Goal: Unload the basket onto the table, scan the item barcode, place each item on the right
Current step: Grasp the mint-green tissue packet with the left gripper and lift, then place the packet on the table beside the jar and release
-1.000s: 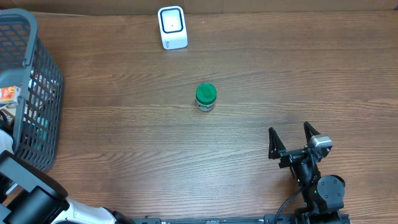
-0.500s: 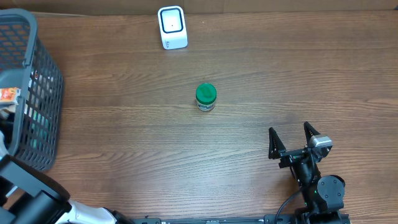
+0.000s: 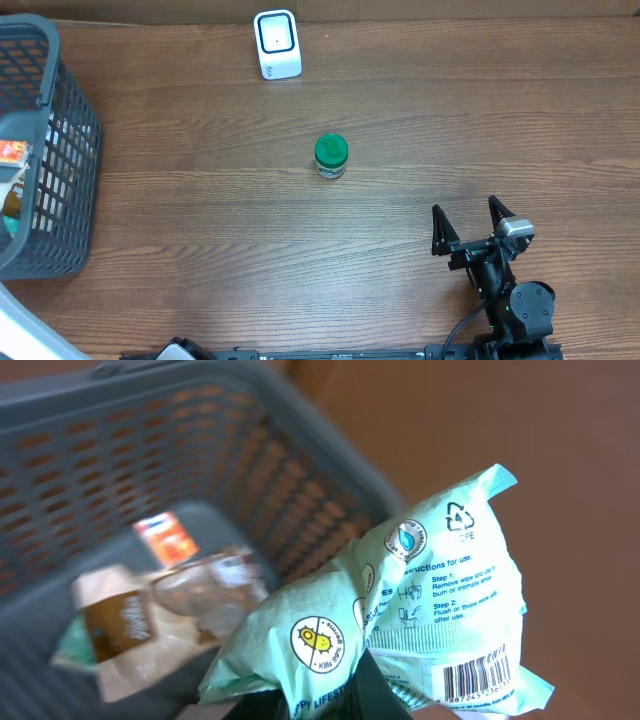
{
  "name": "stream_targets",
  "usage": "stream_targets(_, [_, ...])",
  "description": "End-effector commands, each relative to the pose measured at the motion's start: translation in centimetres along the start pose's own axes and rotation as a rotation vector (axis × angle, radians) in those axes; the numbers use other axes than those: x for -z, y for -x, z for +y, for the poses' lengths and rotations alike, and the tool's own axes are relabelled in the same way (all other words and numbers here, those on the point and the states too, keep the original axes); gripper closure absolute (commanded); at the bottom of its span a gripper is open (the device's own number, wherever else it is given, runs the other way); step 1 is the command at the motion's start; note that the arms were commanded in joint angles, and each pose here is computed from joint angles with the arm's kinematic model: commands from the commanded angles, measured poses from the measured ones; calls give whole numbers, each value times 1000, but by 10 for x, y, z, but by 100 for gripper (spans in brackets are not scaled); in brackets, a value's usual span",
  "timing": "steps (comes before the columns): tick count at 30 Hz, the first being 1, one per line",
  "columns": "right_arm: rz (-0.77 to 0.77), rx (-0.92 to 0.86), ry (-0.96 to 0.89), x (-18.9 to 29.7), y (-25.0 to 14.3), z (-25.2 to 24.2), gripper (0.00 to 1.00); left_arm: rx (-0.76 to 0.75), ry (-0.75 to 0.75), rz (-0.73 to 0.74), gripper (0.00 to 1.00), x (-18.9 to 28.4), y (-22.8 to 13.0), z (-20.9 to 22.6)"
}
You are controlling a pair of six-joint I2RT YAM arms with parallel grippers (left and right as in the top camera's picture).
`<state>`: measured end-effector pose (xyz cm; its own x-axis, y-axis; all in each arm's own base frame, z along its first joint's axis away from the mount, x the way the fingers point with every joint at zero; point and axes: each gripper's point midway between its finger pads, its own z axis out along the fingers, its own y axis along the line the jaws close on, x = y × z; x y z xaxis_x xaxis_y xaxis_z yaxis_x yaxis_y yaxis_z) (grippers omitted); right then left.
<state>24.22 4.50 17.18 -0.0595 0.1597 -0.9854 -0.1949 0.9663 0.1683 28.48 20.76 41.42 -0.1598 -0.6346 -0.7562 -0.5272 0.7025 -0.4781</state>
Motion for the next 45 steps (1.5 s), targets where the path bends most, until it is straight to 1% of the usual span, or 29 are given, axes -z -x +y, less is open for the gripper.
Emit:
stream_targets(1, [-6,-2,-1,0,-1,-1,0,-23,-157,34,96,20,-14,-45])
stream_targets(3, [-6,-2,-1,0,-1,-1,0,-61,-196,90,96,28,-34,-62])
stream_targets(8, [-6,-2,-1,0,-1,-1,0,-176,-285,349,96,25,-111,-95])
stream_targets(14, [-6,-2,-1,0,-1,-1,0,-275,-299,635,95,-10,-214,-109])
stream_targets(18, [-6,-2,-1,0,-1,-1,0,-290,-296,787,96,-41,-286,-111])
stream_targets(23, [-6,-2,-1,0,-1,-1,0,-366,-327,915,96,-71,-365,-118])
stream_targets(27, [-6,-2,-1,0,-1,-1,0,-430,-346,979,96,-91,-411,-129])
stream_targets(32, [-6,-2,-1,0,-1,-1,0,-487,-287,1057,96,-107,-456,-118])
stream_targets(36, [-6,-2,-1,0,-1,-1,0,-495,-236,1118,96,-115,-478,-104])
stream_targets(42, [-6,-2,-1,0,-1,-1,0,-496,-206,1154,96,-119,-489,-94])
stream_targets(45, [-6,-2,-1,0,-1,-1,0,-496,-211,1147,93,-120,-489,-95])
